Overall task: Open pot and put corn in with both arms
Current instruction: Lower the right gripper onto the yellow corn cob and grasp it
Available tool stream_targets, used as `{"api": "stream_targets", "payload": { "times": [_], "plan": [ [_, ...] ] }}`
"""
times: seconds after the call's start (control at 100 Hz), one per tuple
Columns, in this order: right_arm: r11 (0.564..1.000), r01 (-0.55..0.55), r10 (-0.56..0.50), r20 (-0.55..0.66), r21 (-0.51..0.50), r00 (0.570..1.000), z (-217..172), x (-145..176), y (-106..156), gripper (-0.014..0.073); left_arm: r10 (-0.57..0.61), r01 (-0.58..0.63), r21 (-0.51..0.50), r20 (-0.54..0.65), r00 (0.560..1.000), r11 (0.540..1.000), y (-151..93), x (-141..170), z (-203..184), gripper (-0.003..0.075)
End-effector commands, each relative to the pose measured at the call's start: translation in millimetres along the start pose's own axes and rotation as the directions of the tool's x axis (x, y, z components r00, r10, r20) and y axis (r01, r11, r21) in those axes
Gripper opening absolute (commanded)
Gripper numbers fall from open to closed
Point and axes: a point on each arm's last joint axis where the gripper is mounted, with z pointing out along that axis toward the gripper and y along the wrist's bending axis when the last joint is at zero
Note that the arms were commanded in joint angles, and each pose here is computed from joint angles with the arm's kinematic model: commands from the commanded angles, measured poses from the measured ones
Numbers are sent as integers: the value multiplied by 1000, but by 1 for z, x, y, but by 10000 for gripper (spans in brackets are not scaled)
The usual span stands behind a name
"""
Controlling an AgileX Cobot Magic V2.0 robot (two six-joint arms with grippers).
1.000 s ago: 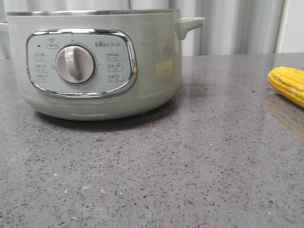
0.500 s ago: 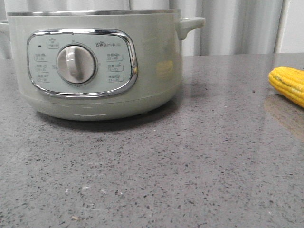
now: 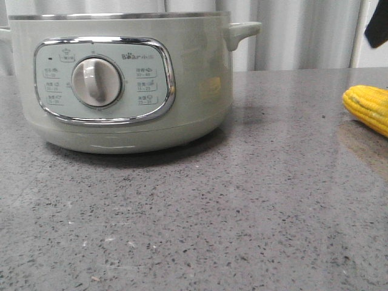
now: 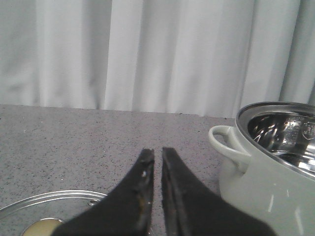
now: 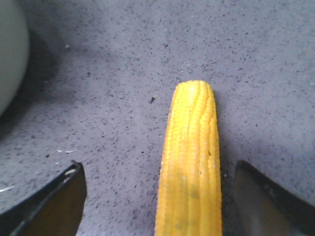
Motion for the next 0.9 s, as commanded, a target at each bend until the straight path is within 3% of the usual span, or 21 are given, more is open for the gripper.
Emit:
{"api": "stream_targets", "payload": {
  "times": [0.0, 0.28, 0.64, 0.75, 0.89],
  "plan": [
    [999, 26, -27, 49, 29, 998, 7, -17, -5, 511, -6, 5, 8, 91, 996, 1000, -1, -16, -1, -20],
    [996, -34, 43, -97, 88, 994, 49, -5, -29, 511, -12, 11, 13, 90, 996, 1000, -2, -16, -1, -20],
    [994, -100, 108, -202, 53, 973, 83, 5, -27, 501, -12, 11, 13, 90, 996, 1000, -2, -16, -1, -20],
    [993, -106, 114, -214, 51, 970, 85, 7, -26, 391, -12, 11, 13, 90, 996, 1000, -2, -16, -1, -20],
    [992, -114, 120, -182, 45, 976, 77, 0, -26, 106, -12, 11, 13, 90, 996, 1000, -2, -16, -1, -20]
  ]
}}
